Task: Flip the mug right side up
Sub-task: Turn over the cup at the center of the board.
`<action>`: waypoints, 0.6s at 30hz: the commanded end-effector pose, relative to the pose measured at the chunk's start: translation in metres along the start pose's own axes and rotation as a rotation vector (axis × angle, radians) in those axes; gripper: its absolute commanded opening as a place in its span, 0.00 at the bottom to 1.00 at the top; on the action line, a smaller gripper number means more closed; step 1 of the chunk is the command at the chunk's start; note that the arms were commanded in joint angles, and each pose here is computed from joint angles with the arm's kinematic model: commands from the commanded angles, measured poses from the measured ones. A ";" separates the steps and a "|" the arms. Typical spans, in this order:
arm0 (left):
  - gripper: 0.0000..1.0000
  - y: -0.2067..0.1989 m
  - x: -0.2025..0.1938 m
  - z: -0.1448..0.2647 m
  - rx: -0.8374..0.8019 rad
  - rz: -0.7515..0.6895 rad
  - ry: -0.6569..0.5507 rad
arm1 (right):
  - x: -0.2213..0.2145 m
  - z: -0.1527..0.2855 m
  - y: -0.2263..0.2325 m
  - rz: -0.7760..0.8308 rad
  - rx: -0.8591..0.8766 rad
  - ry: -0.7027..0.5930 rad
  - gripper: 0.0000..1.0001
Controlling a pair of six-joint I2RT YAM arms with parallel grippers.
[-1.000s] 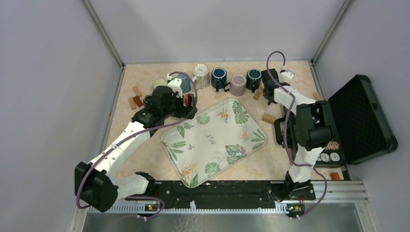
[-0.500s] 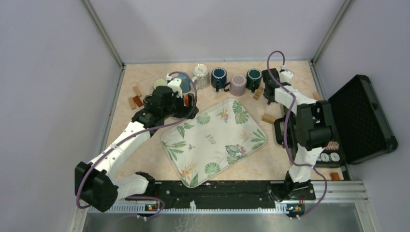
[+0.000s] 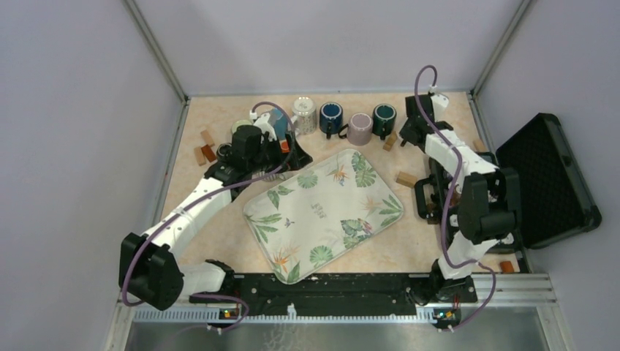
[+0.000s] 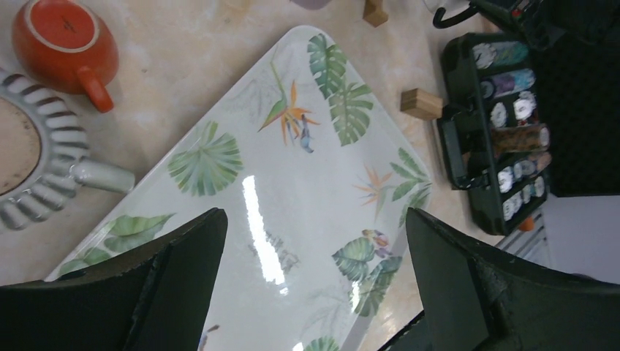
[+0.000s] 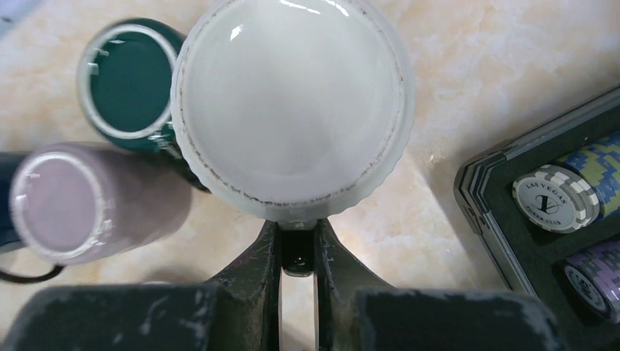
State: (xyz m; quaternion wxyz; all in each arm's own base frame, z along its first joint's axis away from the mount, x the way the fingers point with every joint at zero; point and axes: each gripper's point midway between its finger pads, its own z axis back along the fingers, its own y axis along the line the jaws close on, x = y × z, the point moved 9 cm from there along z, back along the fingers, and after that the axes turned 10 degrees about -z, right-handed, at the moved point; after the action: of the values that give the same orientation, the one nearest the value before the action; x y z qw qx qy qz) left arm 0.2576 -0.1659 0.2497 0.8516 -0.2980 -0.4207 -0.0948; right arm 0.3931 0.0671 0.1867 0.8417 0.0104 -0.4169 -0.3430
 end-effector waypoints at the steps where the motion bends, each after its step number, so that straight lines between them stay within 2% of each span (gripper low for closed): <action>1: 0.98 -0.016 0.024 -0.002 -0.138 0.114 -0.098 | 0.052 0.049 0.025 -0.103 0.241 -0.162 0.00; 8: 0.98 -0.027 0.036 -0.012 -0.310 0.267 -0.114 | 0.051 0.095 0.041 -0.188 0.552 -0.101 0.00; 18: 0.98 -0.030 0.036 -0.033 -0.507 0.424 -0.125 | 0.023 0.173 0.080 -0.278 0.984 0.024 0.00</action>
State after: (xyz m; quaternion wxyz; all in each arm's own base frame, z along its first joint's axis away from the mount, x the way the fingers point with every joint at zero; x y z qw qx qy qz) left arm 0.2840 -0.1989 0.2606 0.7759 -0.5166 -0.3621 0.0074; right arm 0.3412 0.1323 0.2642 0.7927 0.2998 -0.4568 -0.2704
